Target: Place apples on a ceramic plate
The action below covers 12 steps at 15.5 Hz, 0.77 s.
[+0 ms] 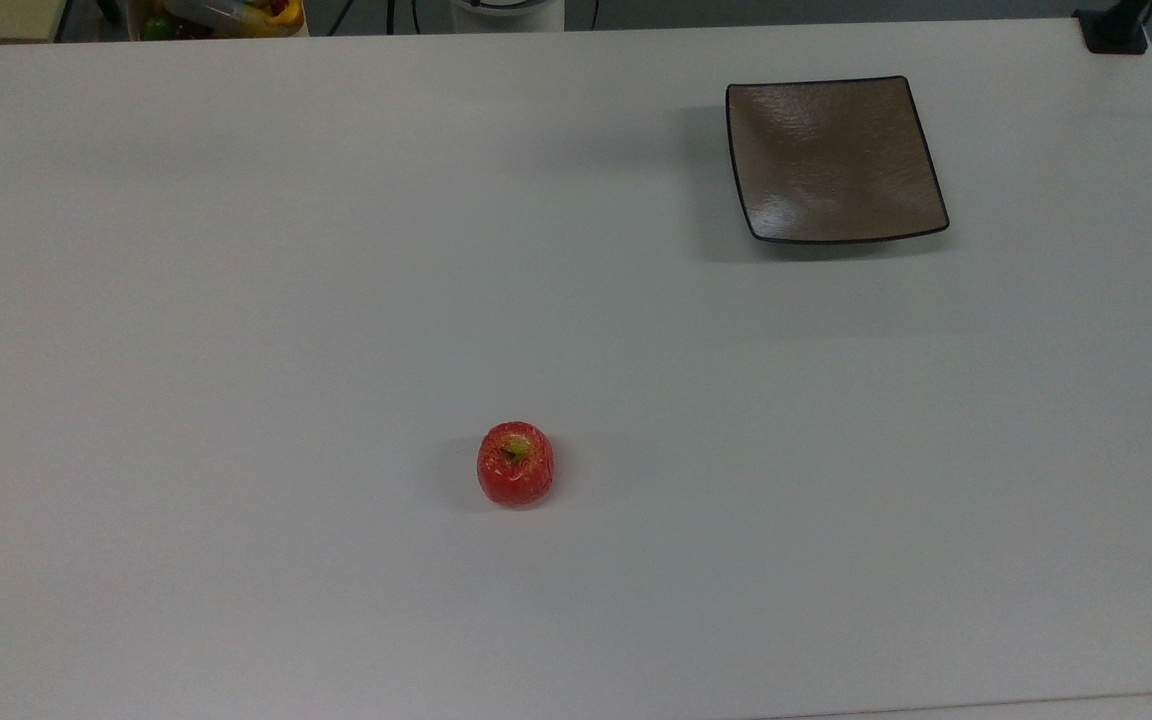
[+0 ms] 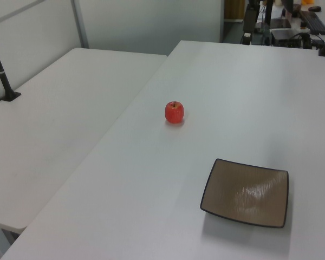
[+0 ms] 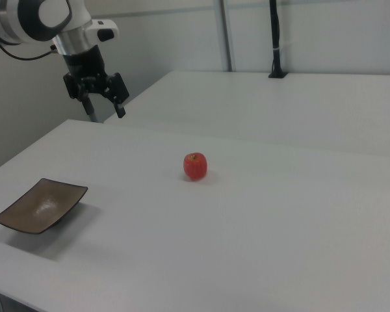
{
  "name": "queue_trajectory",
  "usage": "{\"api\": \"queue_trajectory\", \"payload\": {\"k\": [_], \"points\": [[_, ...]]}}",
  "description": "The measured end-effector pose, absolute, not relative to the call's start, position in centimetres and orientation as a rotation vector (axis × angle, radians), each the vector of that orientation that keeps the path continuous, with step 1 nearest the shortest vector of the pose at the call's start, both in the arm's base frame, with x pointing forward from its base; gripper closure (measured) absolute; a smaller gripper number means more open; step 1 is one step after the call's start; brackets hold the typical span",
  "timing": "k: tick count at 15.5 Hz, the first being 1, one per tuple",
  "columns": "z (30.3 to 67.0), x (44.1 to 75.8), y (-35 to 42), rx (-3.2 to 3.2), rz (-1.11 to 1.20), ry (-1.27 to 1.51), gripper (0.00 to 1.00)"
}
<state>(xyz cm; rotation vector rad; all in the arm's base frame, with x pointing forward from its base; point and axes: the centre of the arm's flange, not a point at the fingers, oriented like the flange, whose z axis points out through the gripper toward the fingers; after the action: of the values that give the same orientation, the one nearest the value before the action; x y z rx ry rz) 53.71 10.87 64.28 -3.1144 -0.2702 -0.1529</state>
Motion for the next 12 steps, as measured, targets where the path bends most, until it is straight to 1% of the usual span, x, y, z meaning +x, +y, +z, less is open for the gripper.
{"api": "queue_trajectory", "payload": {"k": [5,12], "points": [[63.8,54.04,9.38,-3.12,-0.138,-0.225,0.0],[63.25,54.31,9.36,-3.121,-0.123,-0.223,0.0]]}}
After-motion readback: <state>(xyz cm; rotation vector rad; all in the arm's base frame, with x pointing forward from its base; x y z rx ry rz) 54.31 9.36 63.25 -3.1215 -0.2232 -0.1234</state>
